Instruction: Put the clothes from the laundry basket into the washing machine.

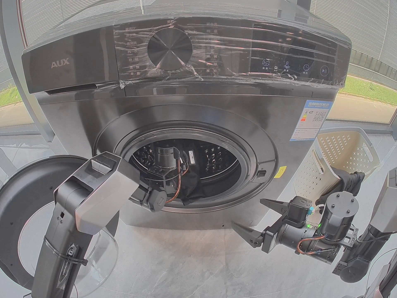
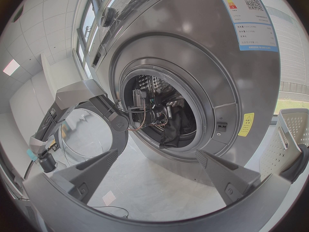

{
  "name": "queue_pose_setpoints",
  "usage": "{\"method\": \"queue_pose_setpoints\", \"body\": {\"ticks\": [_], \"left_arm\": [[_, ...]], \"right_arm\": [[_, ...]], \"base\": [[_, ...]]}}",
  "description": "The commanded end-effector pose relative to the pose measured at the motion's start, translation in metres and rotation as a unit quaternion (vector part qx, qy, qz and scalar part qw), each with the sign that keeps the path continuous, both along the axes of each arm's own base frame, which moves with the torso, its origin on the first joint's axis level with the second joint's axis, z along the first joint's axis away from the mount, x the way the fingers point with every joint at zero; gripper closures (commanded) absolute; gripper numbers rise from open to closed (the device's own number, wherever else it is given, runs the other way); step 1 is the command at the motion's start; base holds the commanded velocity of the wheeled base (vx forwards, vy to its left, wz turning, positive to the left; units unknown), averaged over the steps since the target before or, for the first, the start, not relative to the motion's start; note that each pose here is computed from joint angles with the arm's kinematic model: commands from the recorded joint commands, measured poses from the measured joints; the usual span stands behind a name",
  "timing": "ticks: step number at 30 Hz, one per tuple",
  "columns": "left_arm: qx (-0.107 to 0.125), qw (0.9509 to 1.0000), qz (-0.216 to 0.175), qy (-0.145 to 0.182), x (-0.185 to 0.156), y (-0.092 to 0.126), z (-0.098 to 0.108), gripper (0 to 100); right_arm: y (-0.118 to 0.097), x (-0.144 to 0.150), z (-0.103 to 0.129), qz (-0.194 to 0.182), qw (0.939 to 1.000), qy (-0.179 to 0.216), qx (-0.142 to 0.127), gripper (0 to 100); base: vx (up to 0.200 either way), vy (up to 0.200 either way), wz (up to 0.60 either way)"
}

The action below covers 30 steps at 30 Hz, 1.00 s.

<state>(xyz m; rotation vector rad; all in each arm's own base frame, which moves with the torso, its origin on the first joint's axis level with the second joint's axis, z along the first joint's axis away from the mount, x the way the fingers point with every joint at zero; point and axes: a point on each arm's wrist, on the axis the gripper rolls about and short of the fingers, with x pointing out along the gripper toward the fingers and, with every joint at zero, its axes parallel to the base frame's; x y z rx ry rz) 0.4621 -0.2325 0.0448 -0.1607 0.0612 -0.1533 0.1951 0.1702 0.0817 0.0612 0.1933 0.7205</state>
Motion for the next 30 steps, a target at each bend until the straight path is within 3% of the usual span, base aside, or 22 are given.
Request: {"method": "queue_pose_setpoints", "body": {"ticks": [1, 4, 5, 6, 14, 17, 20, 21, 27, 30], "left_arm": [[0.016, 0.9994, -0.009, 0.029, -0.014, -0.003, -0.007, 0], [0.047, 0.9952, -0.027, 0.082, -0.032, -0.005, -0.022, 0], [0.047, 0.9952, -0.027, 0.082, -0.032, -0.005, -0.022, 0], [0.059, 0.9918, -0.041, 0.106, -0.042, -0.007, -0.032, 0], [0.078, 0.9864, -0.052, 0.135, -0.051, -0.005, -0.048, 0], [0.097, 0.981, -0.056, 0.158, -0.056, -0.003, -0.057, 0], [0.099, 0.9806, -0.056, 0.159, -0.054, -0.003, -0.061, 0], [0.099, 0.9806, -0.056, 0.159, -0.054, -0.003, -0.061, 100], [0.094, 0.9827, -0.056, 0.15, -0.051, -0.005, -0.057, 100], [0.079, 0.9866, -0.054, 0.132, -0.045, -0.008, -0.049, 100]], "right_arm": [[0.0, 0.0, 0.0, 0.0, 1.0, 0.0, 0.0, 0], [0.0, 0.0, -0.001, 0.0, 1.0, 0.001, -0.001, 0], [0.0, 0.0, -0.001, 0.0, 1.0, 0.001, -0.001, 0], [0.0, 0.0, -0.001, 0.0, 1.0, 0.001, -0.001, 0], [0.0, 0.0, -0.001, 0.0, 1.0, 0.002, -0.001, 0], [0.0, 0.0, -0.001, 0.0, 1.0, 0.001, -0.001, 0], [0.0, 0.0, 0.0, 0.0, 1.0, 0.0, 0.0, 0], [0.0, 0.0, 0.0, 0.001, 1.0, 0.0, -0.001, 0], [0.0, 0.0, 0.0, 0.0, 1.0, 0.0, 0.0, 0], [0.0, 0.0, 0.0, 0.0, 1.0, -0.001, 0.001, 0]], "base": [[0.0, 0.0, 0.0], [0.0, 0.0, 0.0], [0.0, 0.0, 0.0], [0.0, 0.0, 0.0], [0.0, 0.0, 0.0], [0.0, 0.0, 0.0], [0.0, 0.0, 0.0], [0.0, 0.0, 0.0], [0.0, 0.0, 0.0], [0.0, 0.0, 0.0]]}}
